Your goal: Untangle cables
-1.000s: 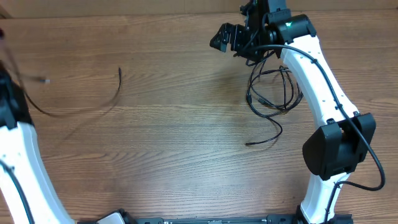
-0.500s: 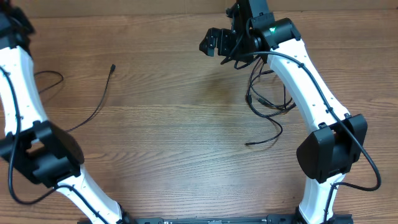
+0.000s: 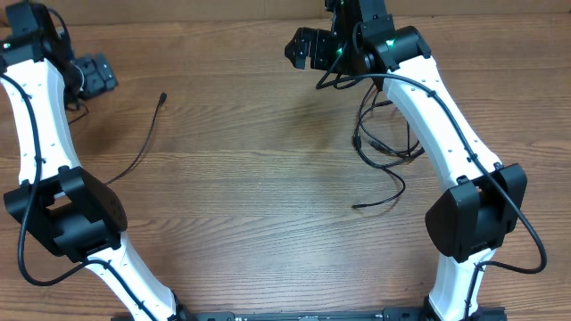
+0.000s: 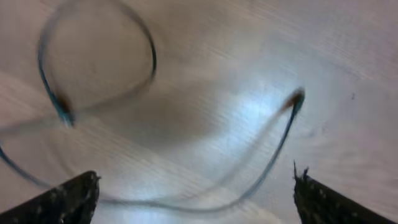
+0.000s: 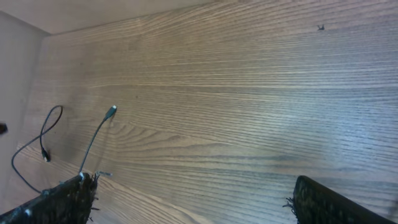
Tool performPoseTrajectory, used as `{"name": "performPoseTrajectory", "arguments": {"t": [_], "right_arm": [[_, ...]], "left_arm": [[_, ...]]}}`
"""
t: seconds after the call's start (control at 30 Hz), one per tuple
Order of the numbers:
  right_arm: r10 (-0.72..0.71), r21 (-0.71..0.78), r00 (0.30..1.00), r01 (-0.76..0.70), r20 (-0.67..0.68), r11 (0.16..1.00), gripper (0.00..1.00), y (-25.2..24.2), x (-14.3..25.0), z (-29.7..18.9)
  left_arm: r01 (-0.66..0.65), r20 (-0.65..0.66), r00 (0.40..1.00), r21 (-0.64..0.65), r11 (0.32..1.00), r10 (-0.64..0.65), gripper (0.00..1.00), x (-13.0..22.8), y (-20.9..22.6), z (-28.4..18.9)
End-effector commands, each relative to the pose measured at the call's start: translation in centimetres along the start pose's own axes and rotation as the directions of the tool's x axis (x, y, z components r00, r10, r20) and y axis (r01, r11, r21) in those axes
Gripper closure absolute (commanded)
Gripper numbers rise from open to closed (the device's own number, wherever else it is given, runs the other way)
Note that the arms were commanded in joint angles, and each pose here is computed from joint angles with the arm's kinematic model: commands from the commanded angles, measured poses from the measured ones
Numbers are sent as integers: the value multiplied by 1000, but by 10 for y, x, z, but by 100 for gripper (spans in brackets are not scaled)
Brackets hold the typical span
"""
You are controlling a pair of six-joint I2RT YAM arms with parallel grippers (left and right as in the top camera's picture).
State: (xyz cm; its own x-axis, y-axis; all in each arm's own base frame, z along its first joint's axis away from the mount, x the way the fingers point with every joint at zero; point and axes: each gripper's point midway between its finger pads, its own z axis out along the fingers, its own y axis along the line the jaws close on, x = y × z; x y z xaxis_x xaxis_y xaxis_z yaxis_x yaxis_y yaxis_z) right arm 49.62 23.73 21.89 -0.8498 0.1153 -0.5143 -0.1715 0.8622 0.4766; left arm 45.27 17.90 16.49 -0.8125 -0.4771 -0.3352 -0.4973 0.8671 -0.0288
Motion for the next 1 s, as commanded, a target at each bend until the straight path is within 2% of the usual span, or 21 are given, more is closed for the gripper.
{"name": "performPoseTrajectory", "arguments": {"t": [0.0, 0.17, 0.4, 0.57, 0.7, 0.83, 0.97], "right_arm": [[-10, 0, 1000, 10, 27, 1000, 0, 4, -8, -7], [-5, 6, 1000, 5, 13, 1000, 0, 2, -4, -7], [5, 20, 1000, -5, -18, 1000, 0, -1, 4, -7], [11, 18, 999, -11, -37, 1000, 0, -2, 8, -7], [19, -2, 997, -19, -75, 1000, 0, 1, 16, -7], [36, 19, 992, -34, -119, 999, 0, -4, 27, -9], [48, 34, 988, -43, -148, 999, 0, -7, 35, -10]], "left_arm": [[19, -6, 1000, 70, 997, -18, 0, 8, -10, -30], [-10, 27, 1000, 82, 997, 7, 1, 15, -14, -66], [-63, 189, 982, 191, 980, 27, 0, 24, -35, -152], [-128, 292, 954, 201, 971, 65, 0, 51, -47, -202], [-142, 324, 943, 195, 970, 73, 1, 85, -48, -201], [-161, 349, 934, 219, 962, 77, 0, 125, -44, -173], [-286, 377, 905, 199, 938, 196, 0, 152, -44, -137]]}}
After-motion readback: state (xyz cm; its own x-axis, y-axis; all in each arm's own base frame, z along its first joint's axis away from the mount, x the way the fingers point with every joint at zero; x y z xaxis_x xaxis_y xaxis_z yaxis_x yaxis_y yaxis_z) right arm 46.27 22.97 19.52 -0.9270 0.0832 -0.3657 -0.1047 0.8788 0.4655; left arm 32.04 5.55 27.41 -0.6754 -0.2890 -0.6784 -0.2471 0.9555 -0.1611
